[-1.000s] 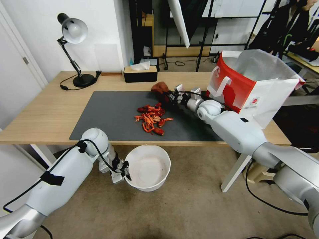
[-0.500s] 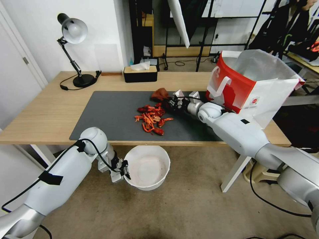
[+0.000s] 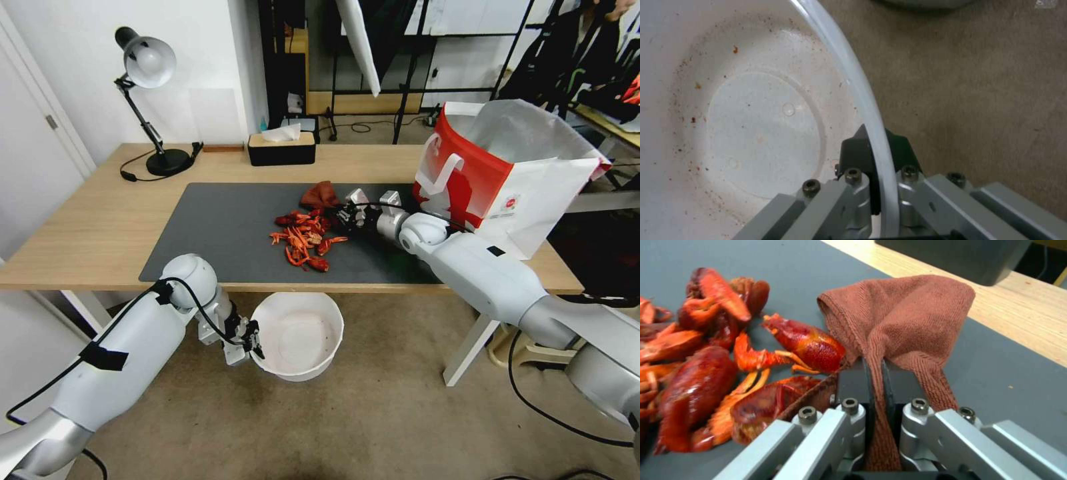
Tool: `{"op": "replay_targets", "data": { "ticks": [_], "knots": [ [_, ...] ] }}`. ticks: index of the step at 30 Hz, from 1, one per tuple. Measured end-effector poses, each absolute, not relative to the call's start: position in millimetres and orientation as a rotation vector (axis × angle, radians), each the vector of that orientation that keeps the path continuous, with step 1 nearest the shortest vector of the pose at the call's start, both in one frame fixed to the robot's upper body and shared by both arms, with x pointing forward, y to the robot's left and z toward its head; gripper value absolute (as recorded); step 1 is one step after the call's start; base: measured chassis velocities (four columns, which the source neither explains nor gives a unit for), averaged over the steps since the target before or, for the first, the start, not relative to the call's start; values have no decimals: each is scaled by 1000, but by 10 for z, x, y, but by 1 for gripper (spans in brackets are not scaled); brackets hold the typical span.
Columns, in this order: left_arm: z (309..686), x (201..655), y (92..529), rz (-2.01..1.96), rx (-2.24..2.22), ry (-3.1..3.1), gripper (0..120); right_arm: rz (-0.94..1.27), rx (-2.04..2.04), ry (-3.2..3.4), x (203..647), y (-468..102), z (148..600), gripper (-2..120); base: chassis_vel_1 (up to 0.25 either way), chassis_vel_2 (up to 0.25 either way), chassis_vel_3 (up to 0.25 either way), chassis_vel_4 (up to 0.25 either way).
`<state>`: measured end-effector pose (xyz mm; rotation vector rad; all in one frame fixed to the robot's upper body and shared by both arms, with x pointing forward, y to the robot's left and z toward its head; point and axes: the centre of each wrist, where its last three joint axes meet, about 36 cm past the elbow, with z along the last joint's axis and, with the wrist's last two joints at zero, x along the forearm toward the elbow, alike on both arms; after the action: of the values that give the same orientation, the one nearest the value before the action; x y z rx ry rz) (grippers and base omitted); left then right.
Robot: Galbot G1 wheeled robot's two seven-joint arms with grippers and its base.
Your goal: Sweep shrimp from table into container with towel, then put container into takeout bag.
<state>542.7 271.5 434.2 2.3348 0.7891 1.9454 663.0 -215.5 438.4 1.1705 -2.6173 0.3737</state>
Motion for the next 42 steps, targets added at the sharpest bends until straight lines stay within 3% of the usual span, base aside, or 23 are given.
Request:
{"op": "replay_targets", "data": {
  "ticks": [42],
  "knots": [
    [4434, 5519, 2748, 1970, 2318, 793, 0, 335, 1272, -2519, 5924, -2249, 4487, 2, 0, 0, 0, 0]
  ]
}}
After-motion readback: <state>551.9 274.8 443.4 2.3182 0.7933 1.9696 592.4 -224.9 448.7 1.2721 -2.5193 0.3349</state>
